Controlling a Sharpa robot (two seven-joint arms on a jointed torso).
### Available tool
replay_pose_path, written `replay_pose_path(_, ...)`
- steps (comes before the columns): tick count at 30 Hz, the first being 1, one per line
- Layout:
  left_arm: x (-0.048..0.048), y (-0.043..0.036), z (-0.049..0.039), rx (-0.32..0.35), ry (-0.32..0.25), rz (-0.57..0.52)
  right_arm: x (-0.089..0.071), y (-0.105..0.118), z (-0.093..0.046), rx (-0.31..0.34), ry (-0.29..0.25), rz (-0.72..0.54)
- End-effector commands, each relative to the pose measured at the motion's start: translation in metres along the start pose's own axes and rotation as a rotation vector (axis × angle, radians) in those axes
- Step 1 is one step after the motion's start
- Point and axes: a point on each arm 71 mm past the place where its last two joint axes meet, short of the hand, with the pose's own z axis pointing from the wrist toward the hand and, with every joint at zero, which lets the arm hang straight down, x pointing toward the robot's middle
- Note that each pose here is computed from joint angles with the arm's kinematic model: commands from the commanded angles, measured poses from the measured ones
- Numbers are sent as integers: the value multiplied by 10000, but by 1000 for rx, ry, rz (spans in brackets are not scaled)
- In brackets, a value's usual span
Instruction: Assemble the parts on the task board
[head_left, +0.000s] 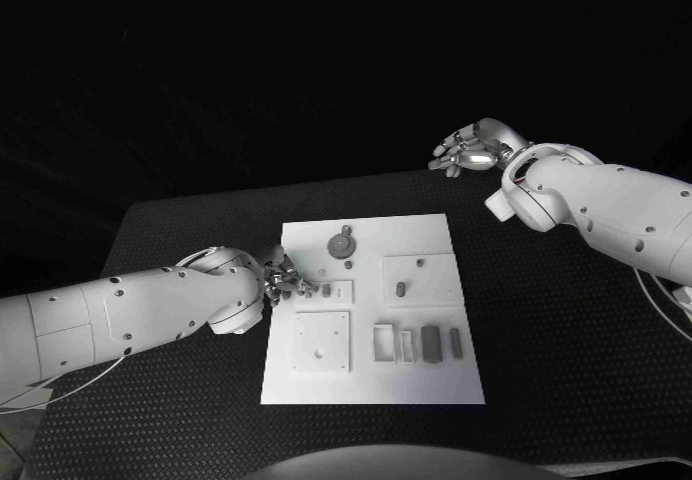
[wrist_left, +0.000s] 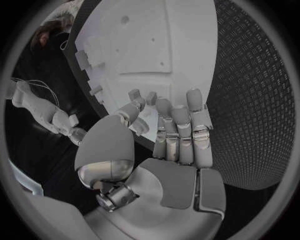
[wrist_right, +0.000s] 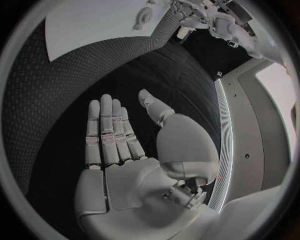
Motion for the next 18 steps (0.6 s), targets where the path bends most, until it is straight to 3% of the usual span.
replay_pose_path(1, 38, 19, -2, -12, 19, 36, 10, 7, -2, -8, 11, 1)
replay_pose_path(18, -29, 98, -34, -8, 15, -7, 3, 3, -4, -8, 6, 0)
